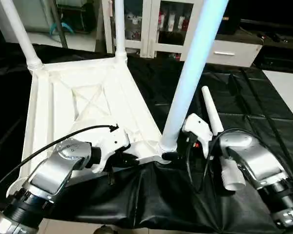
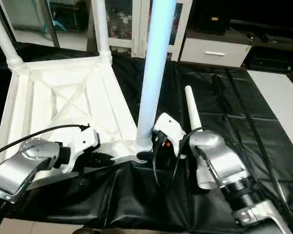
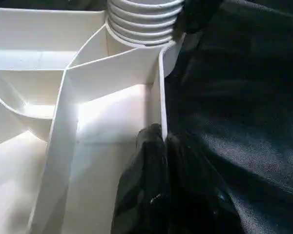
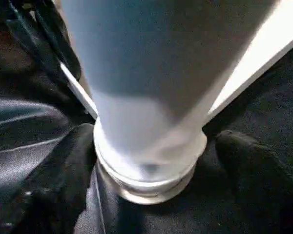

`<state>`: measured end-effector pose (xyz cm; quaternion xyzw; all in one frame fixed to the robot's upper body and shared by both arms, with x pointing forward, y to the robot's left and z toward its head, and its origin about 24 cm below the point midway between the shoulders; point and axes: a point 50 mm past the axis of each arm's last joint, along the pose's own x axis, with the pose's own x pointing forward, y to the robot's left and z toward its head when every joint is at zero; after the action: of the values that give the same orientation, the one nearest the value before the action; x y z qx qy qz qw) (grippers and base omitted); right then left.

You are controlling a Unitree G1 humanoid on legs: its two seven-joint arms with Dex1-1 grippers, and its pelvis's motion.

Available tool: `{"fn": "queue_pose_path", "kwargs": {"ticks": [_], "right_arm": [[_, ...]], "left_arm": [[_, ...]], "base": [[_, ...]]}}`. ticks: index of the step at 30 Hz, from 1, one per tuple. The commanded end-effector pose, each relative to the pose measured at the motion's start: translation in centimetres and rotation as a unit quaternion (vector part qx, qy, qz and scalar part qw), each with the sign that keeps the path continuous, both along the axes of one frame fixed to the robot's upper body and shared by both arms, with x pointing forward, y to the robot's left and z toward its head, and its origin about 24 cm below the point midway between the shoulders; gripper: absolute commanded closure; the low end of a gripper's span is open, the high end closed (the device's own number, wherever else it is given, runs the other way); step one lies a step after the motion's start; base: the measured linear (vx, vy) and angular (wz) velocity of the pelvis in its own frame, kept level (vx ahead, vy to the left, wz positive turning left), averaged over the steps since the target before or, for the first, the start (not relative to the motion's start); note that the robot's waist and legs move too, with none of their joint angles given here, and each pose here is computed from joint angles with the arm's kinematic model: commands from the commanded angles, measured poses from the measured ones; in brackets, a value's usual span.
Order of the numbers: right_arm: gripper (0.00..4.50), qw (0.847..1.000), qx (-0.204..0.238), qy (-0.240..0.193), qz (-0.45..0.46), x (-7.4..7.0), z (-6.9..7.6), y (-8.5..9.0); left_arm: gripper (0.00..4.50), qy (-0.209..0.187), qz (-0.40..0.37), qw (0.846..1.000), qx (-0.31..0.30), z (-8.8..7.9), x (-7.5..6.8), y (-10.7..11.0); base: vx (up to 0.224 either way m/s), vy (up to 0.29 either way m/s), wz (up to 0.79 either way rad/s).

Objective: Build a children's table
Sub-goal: Pick table leg

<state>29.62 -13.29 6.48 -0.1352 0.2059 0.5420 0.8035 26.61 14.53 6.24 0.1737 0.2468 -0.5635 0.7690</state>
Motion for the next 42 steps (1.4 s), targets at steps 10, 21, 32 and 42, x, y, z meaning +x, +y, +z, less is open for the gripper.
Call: {"fn": "queue_pose_path", "kwargs": {"ticks": [10, 21, 32, 42], "right_arm": [[0.63, 1.0, 0.009, -0.022, 0.003, 0.7, 0.5, 0.2], [1.62, 0.993, 0.036, -0.011, -0.108, 1.4, -1.5, 0.4], [1.78, 0.954, 0.068, 0.008, -0.293, 2.6, -4.2, 3.0], [1.78, 0.909, 0.088, 0.024, -0.406, 3.4, -4.9, 7.8]], "left_arm": [[4.5, -0.007, -0.044, 0.999, -0.014, 0.5, -0.4, -1.3], [4.5, 0.0, -0.007, 1.0, -0.015, -0.1, -0.1, -1.5], [4.5, -0.027, 0.125, 0.991, -0.034, -0.9, 2.3, -3.8], [4.5, -0.066, 0.289, 0.955, -0.02, -1.4, 5.2, -6.6]], "base": [[0.0, 0.0, 0.0], [0.0, 0.0, 0.0], [0.0, 0.0, 0.0], [0.0, 0.0, 0.0]]}}
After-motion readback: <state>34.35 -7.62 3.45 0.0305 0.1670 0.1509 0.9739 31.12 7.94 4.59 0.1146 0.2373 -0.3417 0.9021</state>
